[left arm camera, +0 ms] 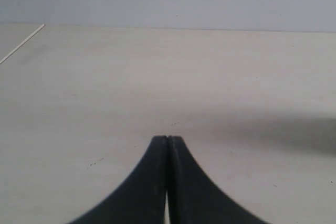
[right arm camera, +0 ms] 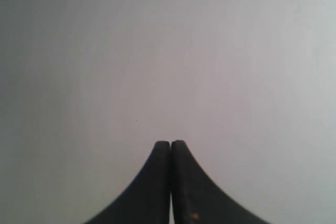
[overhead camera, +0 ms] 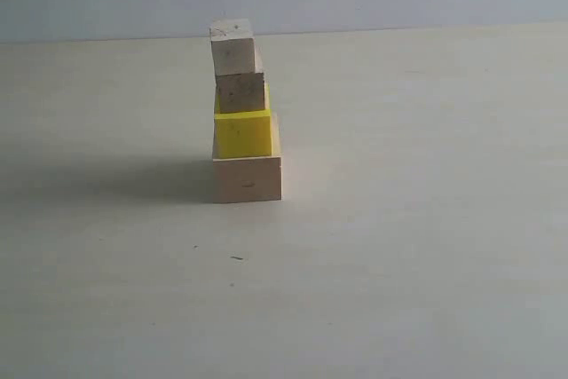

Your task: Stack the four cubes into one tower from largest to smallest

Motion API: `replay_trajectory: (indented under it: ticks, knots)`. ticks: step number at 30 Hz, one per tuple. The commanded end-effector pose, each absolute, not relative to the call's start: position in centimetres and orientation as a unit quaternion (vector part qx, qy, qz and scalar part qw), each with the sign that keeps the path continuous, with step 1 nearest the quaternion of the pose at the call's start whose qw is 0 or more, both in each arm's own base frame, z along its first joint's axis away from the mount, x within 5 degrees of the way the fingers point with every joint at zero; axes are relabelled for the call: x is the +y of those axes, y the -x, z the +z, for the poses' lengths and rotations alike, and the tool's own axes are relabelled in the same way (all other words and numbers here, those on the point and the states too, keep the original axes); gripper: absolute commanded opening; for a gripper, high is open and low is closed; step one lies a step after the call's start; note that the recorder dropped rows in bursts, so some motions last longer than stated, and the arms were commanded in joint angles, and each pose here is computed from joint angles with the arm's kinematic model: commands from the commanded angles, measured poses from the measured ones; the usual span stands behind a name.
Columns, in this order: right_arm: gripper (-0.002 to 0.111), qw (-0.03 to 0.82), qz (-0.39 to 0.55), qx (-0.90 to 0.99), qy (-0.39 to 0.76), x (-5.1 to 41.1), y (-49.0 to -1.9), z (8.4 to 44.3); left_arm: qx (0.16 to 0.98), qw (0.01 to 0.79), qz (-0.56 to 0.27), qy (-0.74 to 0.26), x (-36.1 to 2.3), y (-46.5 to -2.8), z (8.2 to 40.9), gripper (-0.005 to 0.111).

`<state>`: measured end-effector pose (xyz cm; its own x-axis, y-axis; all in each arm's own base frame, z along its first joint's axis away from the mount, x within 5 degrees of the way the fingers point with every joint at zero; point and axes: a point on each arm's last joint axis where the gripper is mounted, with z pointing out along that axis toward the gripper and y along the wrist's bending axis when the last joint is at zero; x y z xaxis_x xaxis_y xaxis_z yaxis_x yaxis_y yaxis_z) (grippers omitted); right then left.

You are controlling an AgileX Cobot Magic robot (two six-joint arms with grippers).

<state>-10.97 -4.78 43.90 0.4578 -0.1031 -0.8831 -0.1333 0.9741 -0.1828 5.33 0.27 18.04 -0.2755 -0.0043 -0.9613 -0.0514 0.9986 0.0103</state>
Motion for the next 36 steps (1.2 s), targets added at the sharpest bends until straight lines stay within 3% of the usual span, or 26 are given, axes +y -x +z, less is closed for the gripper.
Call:
replay_trajectory:
  ticks: [1, 18, 26, 33, 36]
  knots:
    - [0.0, 0.848, 0.012, 0.519, 0.111, -4.8, 11.2, 44.0, 0.795, 0.606, 0.018, 0.017, 0.3, -5.3, 18.1, 0.0]
    - [0.0, 0.848, 0.013, 0.519, 0.111, -4.8, 11.2, 44.0, 0.795, 0.606, 0.018, 0.016, 0.3, -5.3, 18.1, 0.0]
    - [0.0, 0.828, 0.104, 0.548, 0.049, -4.4, 10.6, 43.5, 0.795, 0.606, 0.018, 0.016, 0.3, -5.3, 18.1, 0.0]
    - [0.0, 0.797, 0.013, 0.604, 0.002, -2.2, 6.6, 40.3, 0.795, 0.606, 0.019, 0.015, 0.3, -5.3, 18.1, 0.0]
    - [0.0, 0.803, 0.023, 0.595, -0.008, -1.3, 4.3, 38.9, 0.795, 0.606, 0.019, 0.015, 0.3, -5.3, 18.1, 0.0]
